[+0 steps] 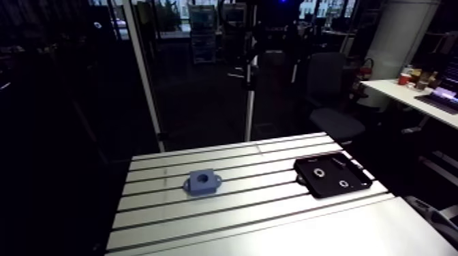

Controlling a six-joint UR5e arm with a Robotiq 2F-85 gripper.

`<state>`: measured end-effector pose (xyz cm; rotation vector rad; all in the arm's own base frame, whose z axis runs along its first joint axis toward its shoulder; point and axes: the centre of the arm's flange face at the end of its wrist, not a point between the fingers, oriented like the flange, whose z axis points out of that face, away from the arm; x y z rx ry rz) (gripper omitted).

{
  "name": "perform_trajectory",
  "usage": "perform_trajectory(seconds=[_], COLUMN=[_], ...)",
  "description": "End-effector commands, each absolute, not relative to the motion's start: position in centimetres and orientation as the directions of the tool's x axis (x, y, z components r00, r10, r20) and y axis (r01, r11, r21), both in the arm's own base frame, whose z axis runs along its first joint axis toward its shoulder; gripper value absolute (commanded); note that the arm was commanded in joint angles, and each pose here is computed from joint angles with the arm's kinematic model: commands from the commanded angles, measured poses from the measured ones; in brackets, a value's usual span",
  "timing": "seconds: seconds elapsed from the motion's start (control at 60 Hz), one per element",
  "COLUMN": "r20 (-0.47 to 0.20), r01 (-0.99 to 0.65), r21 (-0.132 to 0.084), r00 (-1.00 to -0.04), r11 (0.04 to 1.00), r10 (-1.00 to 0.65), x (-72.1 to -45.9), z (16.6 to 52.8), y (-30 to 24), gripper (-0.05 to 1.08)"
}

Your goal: Pick up the bearing and press it into the housing until flush.

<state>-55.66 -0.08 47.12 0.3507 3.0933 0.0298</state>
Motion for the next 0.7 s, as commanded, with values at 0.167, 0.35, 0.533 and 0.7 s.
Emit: perform_trajectory(seconds=[0.167,0.35,0.533,0.7], r20=[-0.058,-0.065,-0.063,-0.065], r01=[0.204,0.204,0.202,0.202], r21=[0.019,0.019,0.019,0.019], r00=[-0.977,-0.977,-0.977,-0.977], r11=[0.979,0.979,0.979,0.979], r10=[0.205,0.204,0.203,0.203], x=[-51.43,-51.62,-51.64,-51.79], z=[47.69,47.37,47.4,47.26], y=[0.16,0.21,0.14,0.26], gripper=[0.01,0.01,0.01,0.01])
